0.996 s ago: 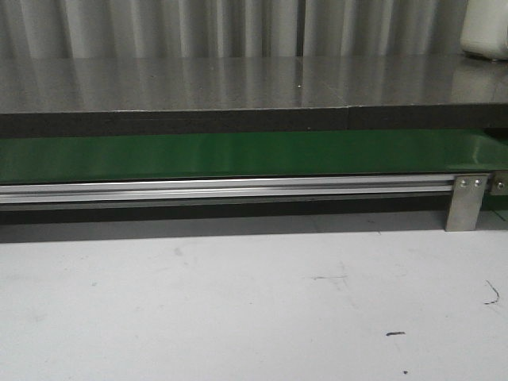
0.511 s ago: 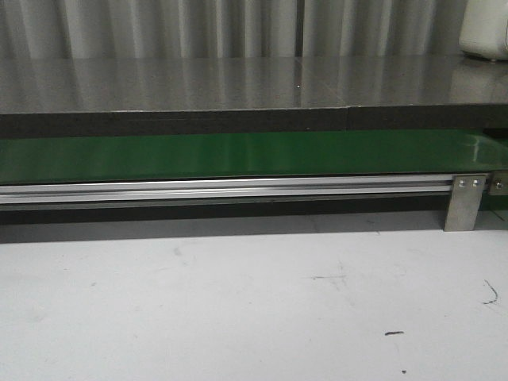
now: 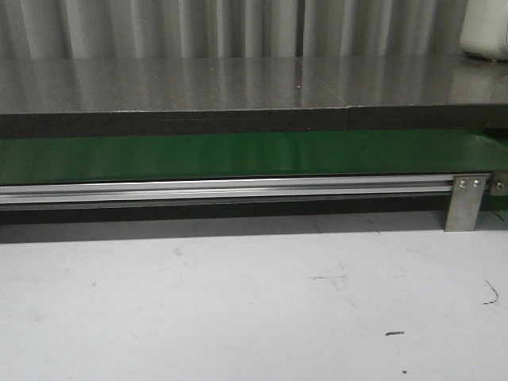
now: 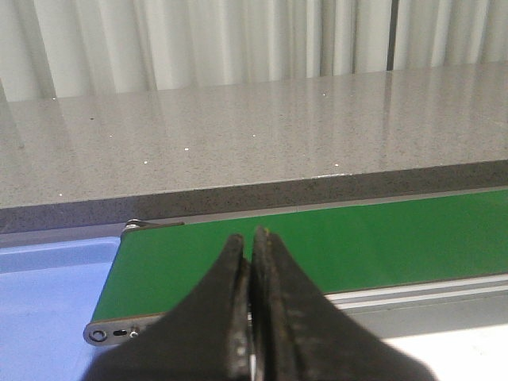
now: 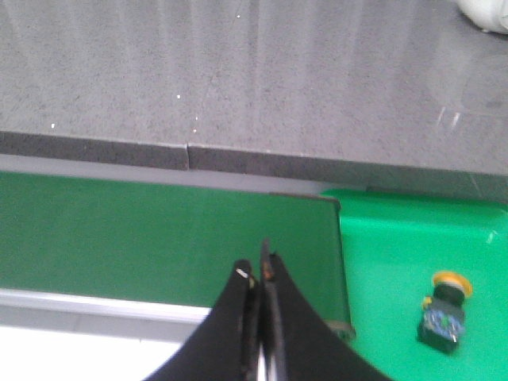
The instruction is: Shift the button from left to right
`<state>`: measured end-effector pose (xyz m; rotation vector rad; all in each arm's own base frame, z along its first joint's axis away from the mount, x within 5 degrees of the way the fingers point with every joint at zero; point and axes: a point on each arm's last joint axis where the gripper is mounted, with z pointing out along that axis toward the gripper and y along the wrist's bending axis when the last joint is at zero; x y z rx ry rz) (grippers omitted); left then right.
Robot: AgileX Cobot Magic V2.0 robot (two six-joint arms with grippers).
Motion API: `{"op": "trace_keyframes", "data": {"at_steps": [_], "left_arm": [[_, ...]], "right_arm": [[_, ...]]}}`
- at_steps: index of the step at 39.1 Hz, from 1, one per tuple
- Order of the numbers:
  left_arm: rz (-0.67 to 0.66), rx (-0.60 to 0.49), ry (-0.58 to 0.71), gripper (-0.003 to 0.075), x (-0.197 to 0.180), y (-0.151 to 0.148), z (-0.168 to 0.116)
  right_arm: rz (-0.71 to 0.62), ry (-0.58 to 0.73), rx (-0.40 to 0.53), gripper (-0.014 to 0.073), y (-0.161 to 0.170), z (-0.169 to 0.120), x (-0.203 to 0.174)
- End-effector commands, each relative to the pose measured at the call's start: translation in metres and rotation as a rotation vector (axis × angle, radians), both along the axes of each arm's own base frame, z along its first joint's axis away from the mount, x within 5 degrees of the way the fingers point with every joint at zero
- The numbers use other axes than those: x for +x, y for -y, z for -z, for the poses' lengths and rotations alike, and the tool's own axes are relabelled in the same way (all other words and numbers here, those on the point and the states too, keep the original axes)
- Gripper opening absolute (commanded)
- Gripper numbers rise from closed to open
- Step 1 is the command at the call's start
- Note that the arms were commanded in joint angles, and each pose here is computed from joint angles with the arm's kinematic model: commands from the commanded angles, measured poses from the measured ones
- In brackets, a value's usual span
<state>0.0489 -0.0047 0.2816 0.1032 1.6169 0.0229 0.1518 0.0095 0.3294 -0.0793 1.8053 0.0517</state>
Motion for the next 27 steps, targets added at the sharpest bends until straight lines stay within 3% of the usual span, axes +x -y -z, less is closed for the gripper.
{"op": "trace_keyframes", "data": {"at_steps": [1, 12, 27], "left_arm": [[-0.005, -0.028, 0.099, -0.0021, 0.000, -0.001, -0.015], [-0.005, -0.028, 0.099, -0.0021, 0.000, -0.001, -0.015], [-0.005, -0.028, 0.099, -0.0021, 0.000, -0.001, -0.015]], "right_arm": [[0.016, 0.176, -0.003, -0.0067, 0.003, 0.000, -0.033], [0.011, 0.318, 0.004, -0.0067, 0.005, 0.034, -0.090], [0.011, 0.355, 0.005, -0.0067, 0.005, 0.038, -0.099]]}}
